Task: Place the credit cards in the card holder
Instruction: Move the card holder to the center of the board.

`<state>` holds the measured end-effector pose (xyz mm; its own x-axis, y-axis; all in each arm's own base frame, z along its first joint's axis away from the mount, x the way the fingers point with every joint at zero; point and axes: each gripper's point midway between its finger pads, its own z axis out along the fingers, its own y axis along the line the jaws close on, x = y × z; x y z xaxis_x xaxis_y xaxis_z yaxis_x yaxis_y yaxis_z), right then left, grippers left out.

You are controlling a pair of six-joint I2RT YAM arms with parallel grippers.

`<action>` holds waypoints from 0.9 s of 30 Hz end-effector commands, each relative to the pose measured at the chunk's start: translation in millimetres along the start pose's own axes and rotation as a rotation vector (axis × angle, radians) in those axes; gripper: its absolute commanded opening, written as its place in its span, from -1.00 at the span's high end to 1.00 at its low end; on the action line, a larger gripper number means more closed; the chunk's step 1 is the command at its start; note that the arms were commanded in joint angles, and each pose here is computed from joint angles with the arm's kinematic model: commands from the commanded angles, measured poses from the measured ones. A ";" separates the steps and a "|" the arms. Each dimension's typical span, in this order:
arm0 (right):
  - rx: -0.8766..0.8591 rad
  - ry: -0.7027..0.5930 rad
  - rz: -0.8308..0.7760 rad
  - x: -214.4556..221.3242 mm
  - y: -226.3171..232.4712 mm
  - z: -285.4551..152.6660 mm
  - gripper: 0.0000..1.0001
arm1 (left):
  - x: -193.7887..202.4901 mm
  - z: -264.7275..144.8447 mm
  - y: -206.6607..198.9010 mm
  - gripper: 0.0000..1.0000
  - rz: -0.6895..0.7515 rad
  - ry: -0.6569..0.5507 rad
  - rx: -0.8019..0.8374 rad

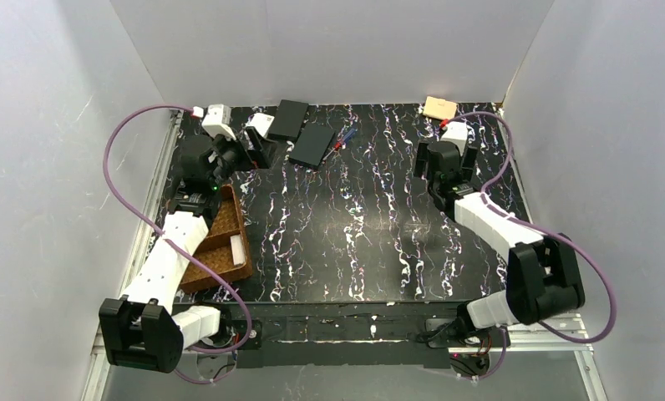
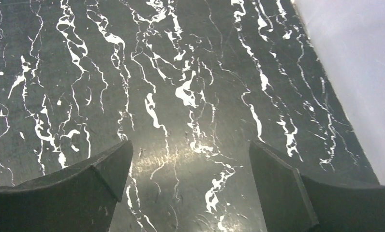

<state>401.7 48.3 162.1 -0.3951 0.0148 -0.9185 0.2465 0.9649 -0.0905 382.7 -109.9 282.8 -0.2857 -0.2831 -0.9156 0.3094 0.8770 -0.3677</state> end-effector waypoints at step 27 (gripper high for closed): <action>-0.164 0.069 0.778 -60.6 16.4 263.8 -1.00 | 61.7 2.1 -90.9 -0.99 0.137 0.234 0.283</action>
<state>635.7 24.8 95.2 -0.3502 0.5951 -0.7233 0.3306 0.8011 0.4990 345.6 -193.4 237.1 -0.4473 -0.0567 -0.8926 0.5221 0.7938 -0.3121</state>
